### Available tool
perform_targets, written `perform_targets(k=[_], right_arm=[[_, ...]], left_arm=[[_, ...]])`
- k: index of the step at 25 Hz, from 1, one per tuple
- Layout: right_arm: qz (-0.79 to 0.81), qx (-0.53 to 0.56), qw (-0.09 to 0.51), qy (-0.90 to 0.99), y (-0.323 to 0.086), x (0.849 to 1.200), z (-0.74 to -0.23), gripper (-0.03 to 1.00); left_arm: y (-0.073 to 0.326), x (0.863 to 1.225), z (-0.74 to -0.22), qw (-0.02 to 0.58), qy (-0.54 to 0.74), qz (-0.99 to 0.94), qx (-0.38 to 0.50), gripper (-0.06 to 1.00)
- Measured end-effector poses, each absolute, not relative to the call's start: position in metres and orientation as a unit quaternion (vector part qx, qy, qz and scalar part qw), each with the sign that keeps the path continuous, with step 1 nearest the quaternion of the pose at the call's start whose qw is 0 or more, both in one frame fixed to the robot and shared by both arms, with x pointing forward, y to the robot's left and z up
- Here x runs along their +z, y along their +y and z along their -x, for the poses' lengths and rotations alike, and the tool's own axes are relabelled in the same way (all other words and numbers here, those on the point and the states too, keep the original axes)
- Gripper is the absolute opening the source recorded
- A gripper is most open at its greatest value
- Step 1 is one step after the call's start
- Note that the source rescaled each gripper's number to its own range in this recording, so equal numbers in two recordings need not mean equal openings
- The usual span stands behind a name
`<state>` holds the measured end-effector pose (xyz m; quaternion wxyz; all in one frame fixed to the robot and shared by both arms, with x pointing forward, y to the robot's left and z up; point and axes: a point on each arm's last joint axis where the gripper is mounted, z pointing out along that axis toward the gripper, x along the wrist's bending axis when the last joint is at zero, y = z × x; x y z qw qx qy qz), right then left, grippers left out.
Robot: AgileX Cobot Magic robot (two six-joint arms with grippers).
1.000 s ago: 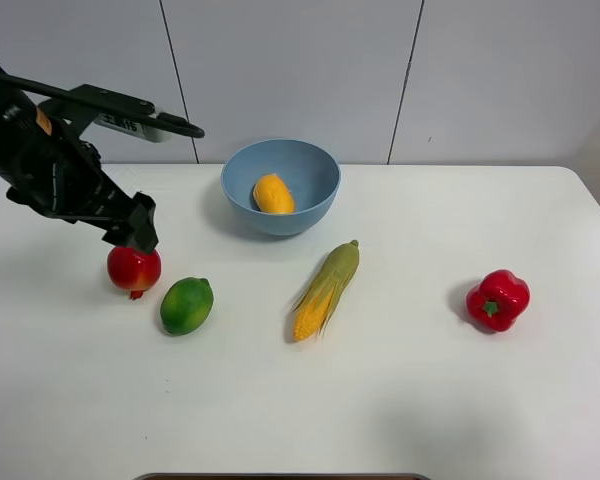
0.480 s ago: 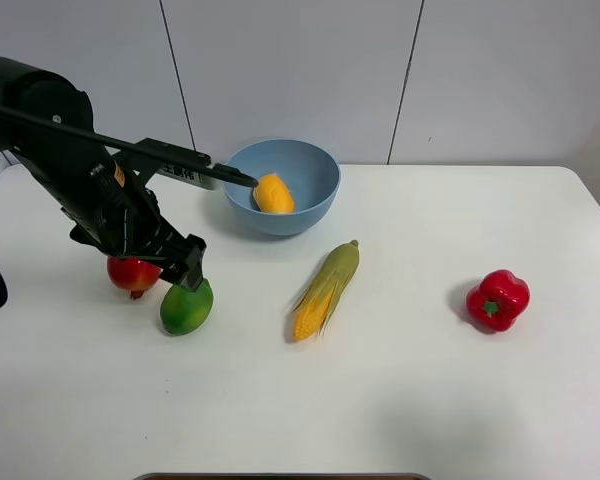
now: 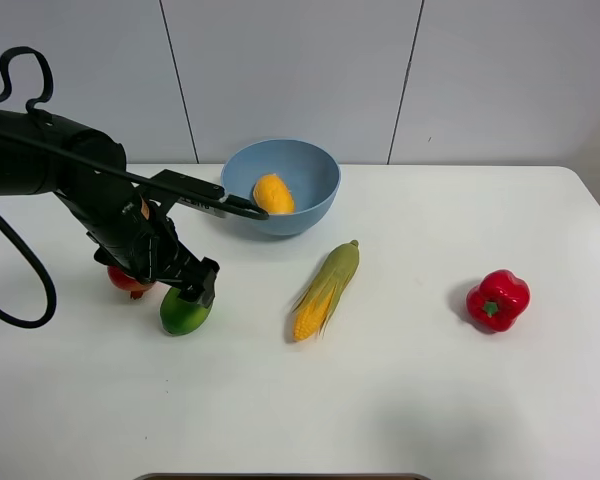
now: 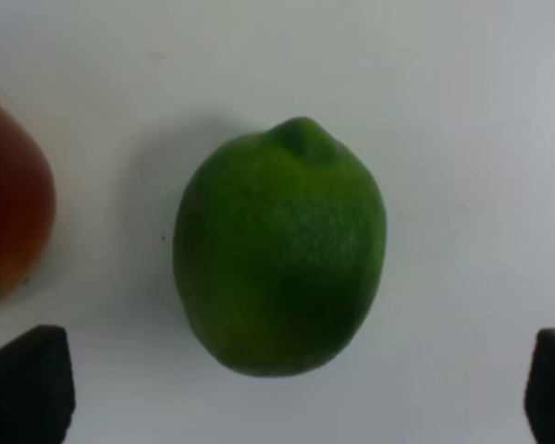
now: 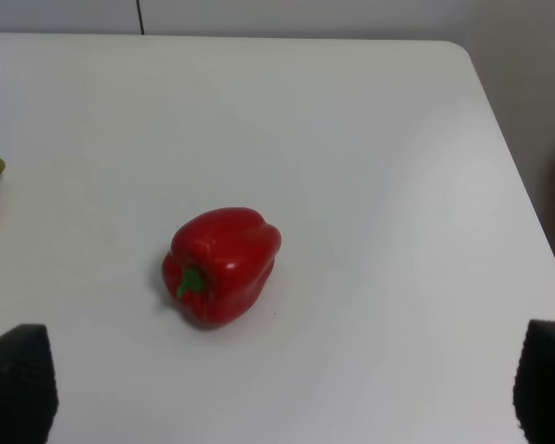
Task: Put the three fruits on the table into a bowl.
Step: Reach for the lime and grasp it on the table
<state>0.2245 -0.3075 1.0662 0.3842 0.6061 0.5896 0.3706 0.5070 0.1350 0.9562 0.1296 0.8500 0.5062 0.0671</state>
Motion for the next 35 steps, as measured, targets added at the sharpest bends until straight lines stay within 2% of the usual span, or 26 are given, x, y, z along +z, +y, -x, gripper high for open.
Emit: perform_targets(k=[15, 26, 35], right_arm=[[-0.606, 0.371, 0.384, 0.59, -0.307, 1.066, -0.225, 1.0], [-0.606, 0.371, 0.384, 0.59, -0.307, 1.066, -0.225, 1.0], [-0.606, 0.371, 0.384, 0.59, -0.307, 1.066, -0.225, 1.0]], left_arm=[[0.128, 0.924, -0.518, 0.123, 0.49, -0.86, 0.067, 1.0], [0.13, 0.893, -0.525, 0.096, 0.482, -0.868, 0.063, 1.0], [0.129, 0.88, -0.529, 0.101, 0.473, -0.873, 0.067, 1.0]])
